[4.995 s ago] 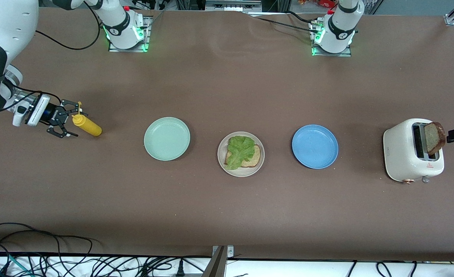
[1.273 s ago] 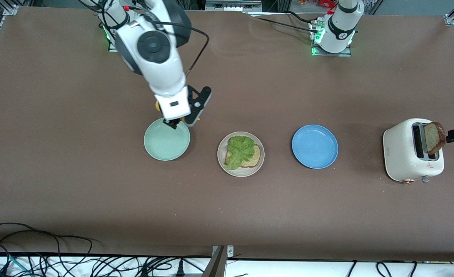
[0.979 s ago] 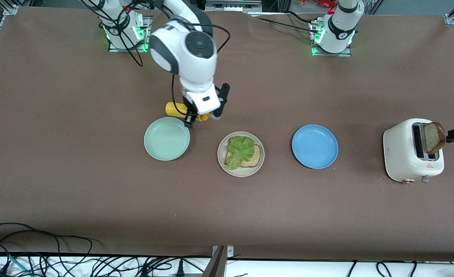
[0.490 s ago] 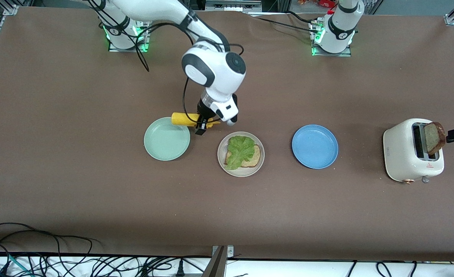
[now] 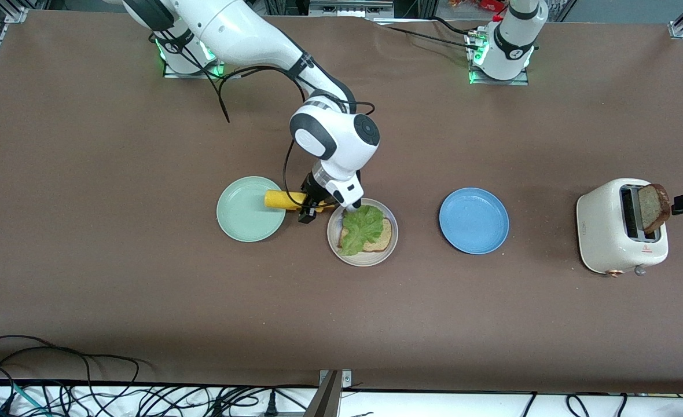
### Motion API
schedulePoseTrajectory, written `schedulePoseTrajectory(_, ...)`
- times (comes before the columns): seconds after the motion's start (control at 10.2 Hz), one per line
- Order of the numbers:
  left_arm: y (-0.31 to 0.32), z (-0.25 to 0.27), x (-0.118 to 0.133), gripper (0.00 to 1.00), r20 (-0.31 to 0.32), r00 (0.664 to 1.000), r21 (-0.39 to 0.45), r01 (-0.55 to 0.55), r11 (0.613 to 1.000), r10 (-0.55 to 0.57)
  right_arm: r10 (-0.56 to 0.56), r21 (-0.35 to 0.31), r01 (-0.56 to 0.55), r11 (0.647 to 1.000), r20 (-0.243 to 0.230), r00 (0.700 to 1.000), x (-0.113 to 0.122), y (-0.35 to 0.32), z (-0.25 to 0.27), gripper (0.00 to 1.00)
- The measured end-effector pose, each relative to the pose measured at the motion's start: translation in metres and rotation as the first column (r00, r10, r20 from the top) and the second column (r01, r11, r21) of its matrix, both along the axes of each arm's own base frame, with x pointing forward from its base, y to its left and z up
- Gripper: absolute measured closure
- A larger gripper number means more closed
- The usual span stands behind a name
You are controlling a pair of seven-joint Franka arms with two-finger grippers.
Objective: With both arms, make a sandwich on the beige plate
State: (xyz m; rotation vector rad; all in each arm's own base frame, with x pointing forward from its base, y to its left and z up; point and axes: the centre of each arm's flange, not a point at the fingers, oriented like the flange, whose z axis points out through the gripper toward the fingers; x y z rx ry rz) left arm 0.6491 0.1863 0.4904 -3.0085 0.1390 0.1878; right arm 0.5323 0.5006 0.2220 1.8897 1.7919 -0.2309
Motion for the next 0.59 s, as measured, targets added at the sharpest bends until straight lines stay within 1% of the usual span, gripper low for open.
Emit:
schedulePoseTrajectory(0.2,0.0,0.0,0.0,0.0,0.0,1.0,0.0,0.0,1.0,0.0,-0.002,-0.019,0.003,1.0,0.018,1.0,0.007,0.001,-0.013,0.88)
schedulePoseTrajectory(0.39,0.0,0.0,0.0,0.0,0.0,1.0,0.0,0.0,1.0,0.0,0.001,-0.032,0.0,0.999,0.028,1.0,0.008,0.004,-0.024,0.88)
schedulePoseTrajectory(0.59,0.0,0.0,0.0,0.0,0.0,1.0,0.0,0.0,1.0,0.0,-0.007,-0.026,0.009,1.0,0.041,0.999,0.014,0.004,-0.017,0.88)
